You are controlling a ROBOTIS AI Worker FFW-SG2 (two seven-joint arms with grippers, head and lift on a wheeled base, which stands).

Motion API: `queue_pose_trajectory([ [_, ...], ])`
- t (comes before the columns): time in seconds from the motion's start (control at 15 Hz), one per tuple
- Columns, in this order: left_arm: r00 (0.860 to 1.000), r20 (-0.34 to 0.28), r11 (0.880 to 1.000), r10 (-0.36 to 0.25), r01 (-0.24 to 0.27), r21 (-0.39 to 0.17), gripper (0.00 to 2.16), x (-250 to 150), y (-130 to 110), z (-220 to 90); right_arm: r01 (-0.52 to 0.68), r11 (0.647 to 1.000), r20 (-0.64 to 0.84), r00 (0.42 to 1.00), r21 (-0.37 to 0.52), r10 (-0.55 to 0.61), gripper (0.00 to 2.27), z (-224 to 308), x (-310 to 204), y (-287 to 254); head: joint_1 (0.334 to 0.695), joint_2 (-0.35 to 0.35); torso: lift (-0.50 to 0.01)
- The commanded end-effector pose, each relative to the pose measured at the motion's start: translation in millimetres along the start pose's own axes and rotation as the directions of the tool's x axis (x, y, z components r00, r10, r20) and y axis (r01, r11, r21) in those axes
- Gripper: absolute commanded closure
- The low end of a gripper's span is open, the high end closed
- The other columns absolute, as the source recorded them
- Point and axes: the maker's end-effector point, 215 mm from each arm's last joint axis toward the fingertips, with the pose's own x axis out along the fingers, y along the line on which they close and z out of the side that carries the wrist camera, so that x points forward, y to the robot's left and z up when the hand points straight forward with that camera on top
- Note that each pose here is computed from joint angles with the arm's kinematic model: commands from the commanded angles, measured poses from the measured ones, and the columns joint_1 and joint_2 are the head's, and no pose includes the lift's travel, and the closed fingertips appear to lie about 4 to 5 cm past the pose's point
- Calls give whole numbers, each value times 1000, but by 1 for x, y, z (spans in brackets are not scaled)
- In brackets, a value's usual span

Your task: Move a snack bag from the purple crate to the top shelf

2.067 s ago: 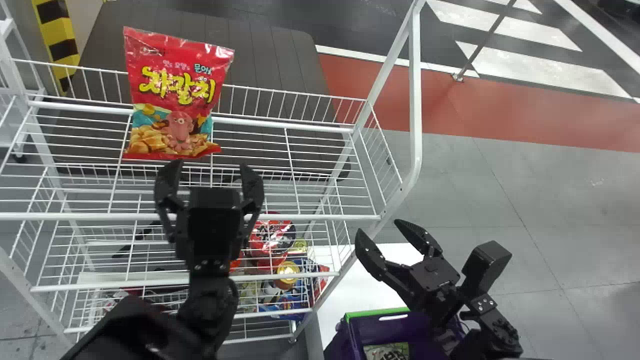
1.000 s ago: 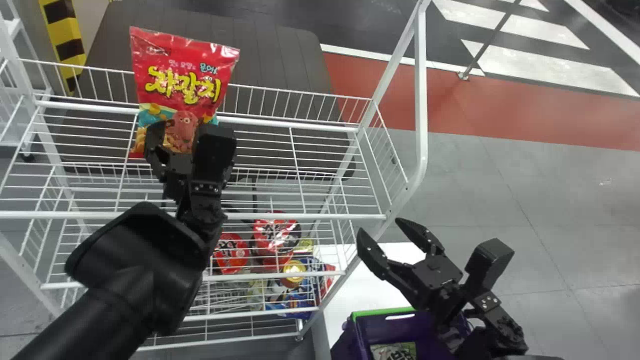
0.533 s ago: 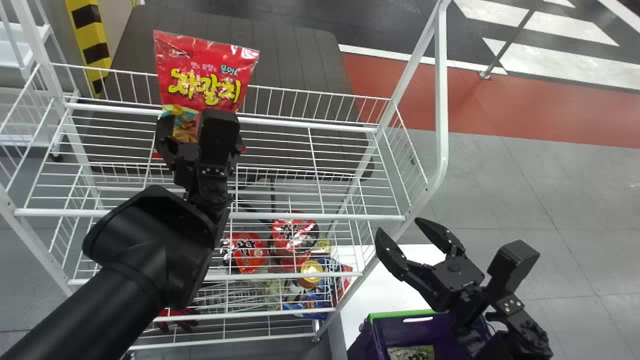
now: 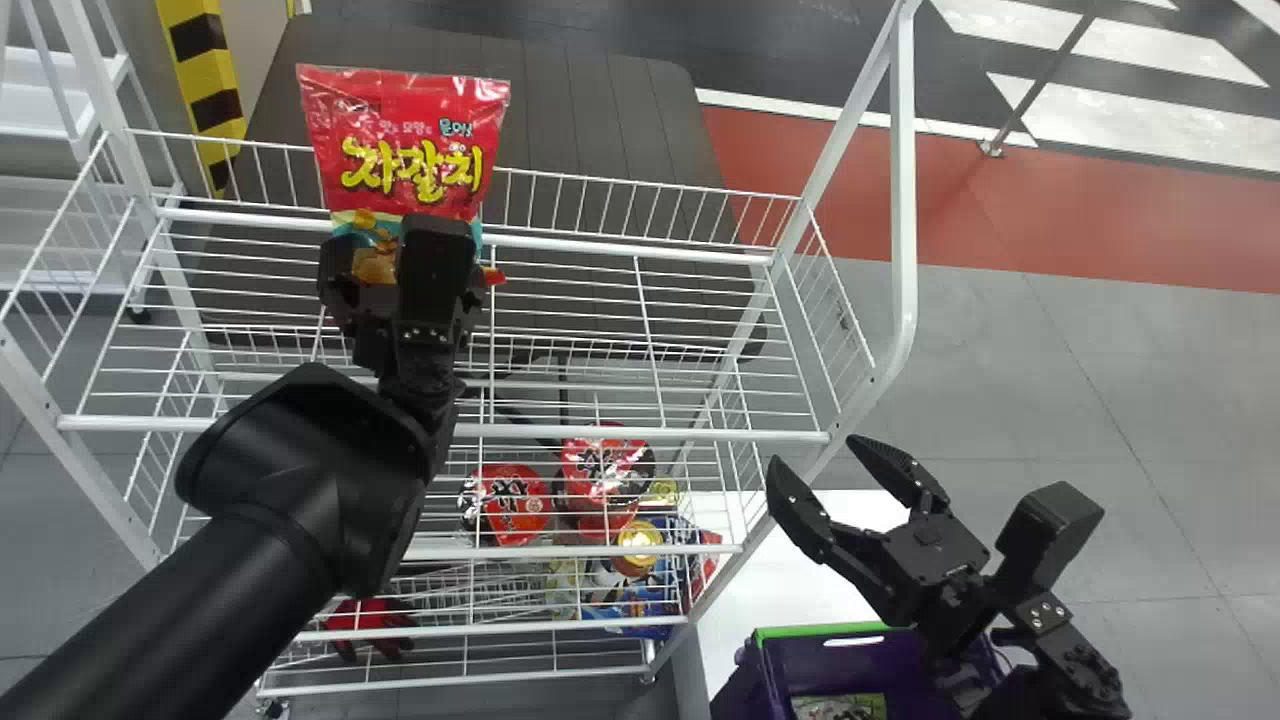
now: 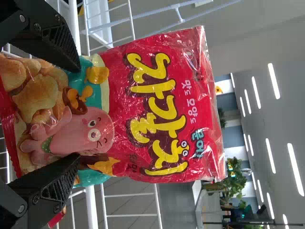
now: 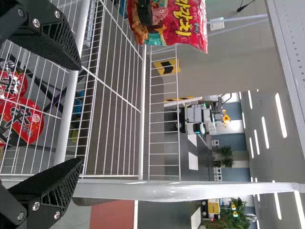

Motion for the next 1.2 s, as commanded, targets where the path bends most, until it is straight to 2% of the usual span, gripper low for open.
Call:
queue_pose_trajectory([
  [0.0, 1000, 5, 1000, 2, -2, -7, 215, 1, 0, 4, 0, 1000, -1, 1000, 0, 0, 147, 0, 0, 0, 695, -255, 0],
  [0.47, 1000, 4, 1000, 3, -3, 19, 218, 8, 4, 3, -9, 1000, -3, 1000, 4, 9, 147, -1, -1, 2, 695, -246, 0],
  [0.73, 1000, 6, 999, -15, 15, 31, 272, 9, 0, 4, -10, 1000, -3, 1000, 6, 10, 147, -2, 0, 2, 695, -245, 0],
  [0.93, 999, -26, 997, -21, 23, 75, 562, 10, -1, -6, -9, 1000, -3, 1000, 8, 9, 147, -2, 0, 2, 695, -248, 0],
  [1.13, 999, -35, 993, -16, 20, 118, 704, 10, 1, -10, -8, 1000, -3, 1000, 13, 8, 147, -3, -1, 0, 695, -247, 0],
])
